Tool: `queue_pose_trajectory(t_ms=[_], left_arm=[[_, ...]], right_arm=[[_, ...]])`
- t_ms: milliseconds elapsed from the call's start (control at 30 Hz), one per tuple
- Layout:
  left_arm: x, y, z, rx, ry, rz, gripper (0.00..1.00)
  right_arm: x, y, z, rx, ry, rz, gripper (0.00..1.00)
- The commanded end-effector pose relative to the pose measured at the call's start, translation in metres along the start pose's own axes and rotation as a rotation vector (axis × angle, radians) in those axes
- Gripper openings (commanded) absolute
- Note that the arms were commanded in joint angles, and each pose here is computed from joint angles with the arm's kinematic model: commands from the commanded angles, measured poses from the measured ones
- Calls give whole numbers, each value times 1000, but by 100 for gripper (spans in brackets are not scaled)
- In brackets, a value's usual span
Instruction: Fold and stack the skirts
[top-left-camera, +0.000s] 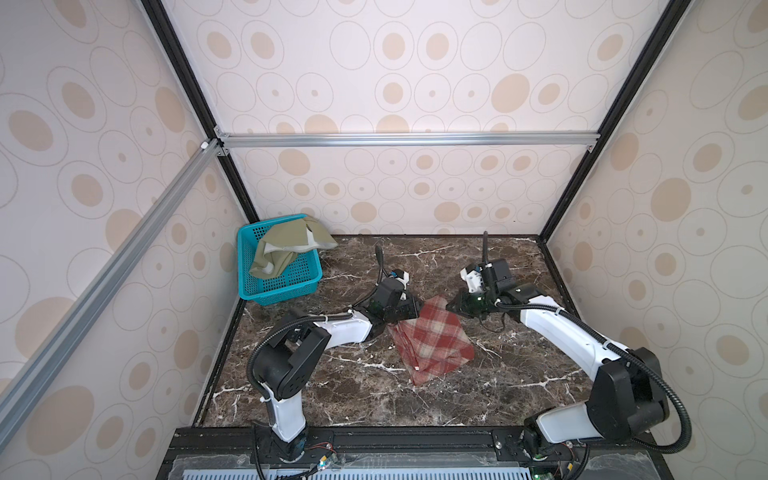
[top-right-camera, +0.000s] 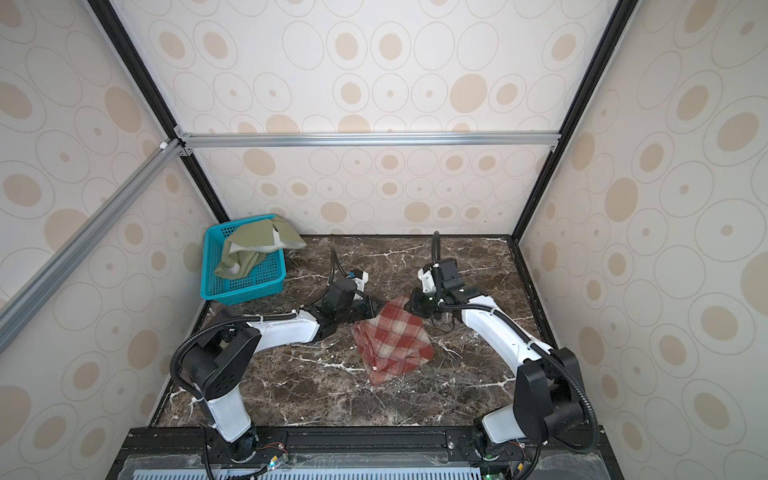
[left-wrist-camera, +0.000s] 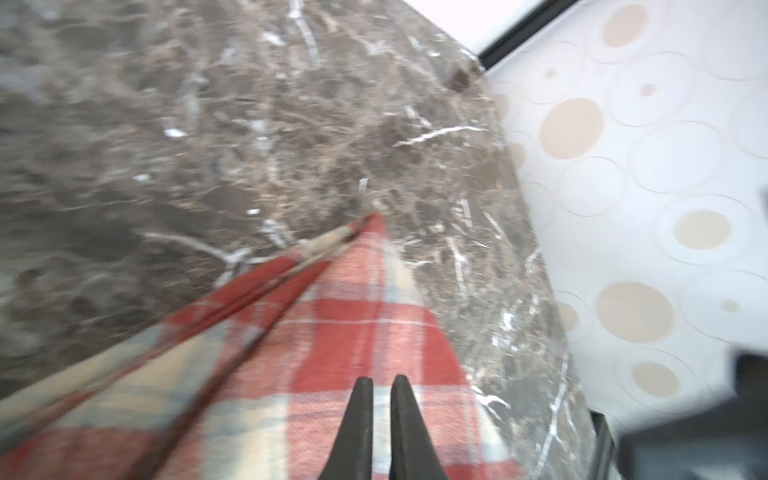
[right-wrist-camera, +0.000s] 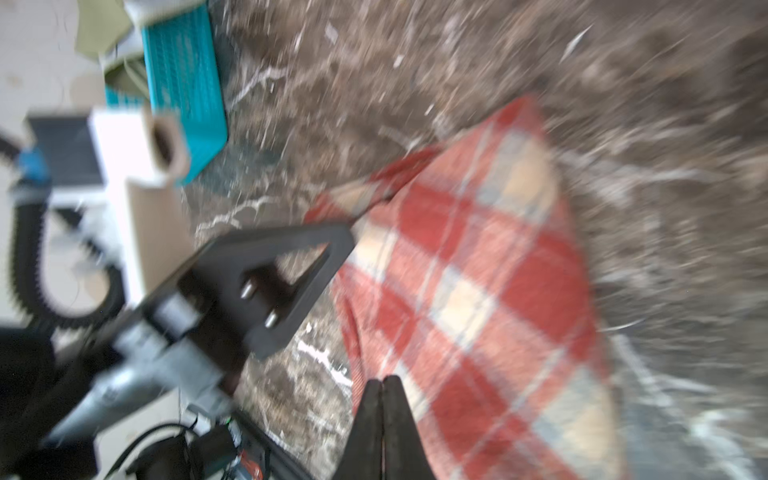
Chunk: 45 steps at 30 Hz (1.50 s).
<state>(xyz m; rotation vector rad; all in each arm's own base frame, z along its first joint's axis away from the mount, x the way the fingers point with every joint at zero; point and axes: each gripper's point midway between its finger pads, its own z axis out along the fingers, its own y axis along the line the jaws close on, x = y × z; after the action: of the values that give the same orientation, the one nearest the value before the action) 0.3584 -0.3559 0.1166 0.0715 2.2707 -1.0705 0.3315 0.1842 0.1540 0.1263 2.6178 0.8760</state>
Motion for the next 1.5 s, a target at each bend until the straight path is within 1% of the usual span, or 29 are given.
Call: queue_pose_trajectory(t_ms=[0, 100, 200, 433, 567, 767, 900, 967, 1100, 1200, 1467], left_arm=[[24, -34, 5, 73, 65, 15, 11], [43, -48, 10, 103, 100, 22, 11], [66, -58, 18, 125, 157, 37, 11], [106, -67, 24, 141, 266, 72, 11], [125, -59, 24, 119, 326, 85, 11], [141, -47, 24, 92, 376, 80, 10], [149, -41, 23, 83, 400, 71, 10], [158, -33, 20, 55, 434, 70, 10], [164, -23, 12, 18, 459, 85, 10], [168, -13, 4, -24, 471, 93, 9], [179, 24, -16, -161, 476, 61, 7]], right_arm=[[2, -26, 17, 59, 70, -3, 5], [-11, -40, 29, 69, 84, 11, 2], [-20, -51, 38, 64, 87, 35, 2], [-33, -53, 61, 6, 126, 36, 3], [-36, -53, 79, -33, 148, 56, 3], [-33, -56, 103, -72, 186, 104, 2], [-28, -60, 115, -53, 209, 108, 2], [-27, -63, 121, -33, 216, 109, 1], [-32, -83, 125, 65, 182, 133, 0], [-40, -91, 125, 108, 143, 139, 0], [-51, -93, 116, 131, 83, 158, 0]])
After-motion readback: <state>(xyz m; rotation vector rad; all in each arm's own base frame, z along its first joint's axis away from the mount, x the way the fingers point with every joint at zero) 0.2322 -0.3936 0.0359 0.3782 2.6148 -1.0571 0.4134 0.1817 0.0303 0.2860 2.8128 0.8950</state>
